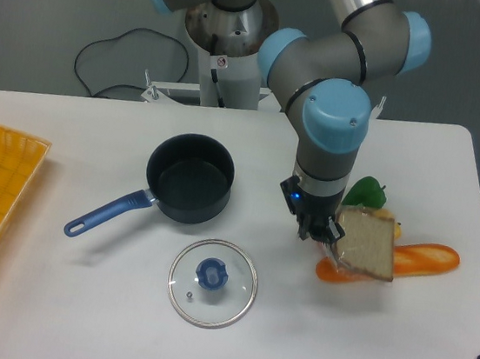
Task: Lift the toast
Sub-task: 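Lift the bagged toast up off the table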
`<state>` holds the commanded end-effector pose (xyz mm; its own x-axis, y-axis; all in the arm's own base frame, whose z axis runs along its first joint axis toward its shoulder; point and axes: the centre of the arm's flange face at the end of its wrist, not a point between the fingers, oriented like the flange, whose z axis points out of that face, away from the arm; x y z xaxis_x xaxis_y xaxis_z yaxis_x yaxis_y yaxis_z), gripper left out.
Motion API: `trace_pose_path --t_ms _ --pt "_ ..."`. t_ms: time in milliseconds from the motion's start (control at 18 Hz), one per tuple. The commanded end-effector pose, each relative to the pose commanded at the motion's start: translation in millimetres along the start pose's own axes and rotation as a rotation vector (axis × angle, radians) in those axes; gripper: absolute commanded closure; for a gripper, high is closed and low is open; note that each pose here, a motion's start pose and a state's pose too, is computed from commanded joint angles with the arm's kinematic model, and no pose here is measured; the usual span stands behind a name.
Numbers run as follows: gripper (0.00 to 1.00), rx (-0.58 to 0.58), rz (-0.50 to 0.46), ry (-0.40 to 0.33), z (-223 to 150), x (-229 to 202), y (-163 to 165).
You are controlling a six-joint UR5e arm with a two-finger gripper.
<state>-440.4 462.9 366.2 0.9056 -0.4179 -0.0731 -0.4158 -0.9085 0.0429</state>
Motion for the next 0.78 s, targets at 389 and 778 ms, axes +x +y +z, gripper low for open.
trace_pose_path --t_ms 389,778 --pt "1.0 -0.006 0.06 0.032 -8.9 5.1 3.5" --pt "1.0 -0.006 0.06 0.03 -9.9 5.4 3.6"
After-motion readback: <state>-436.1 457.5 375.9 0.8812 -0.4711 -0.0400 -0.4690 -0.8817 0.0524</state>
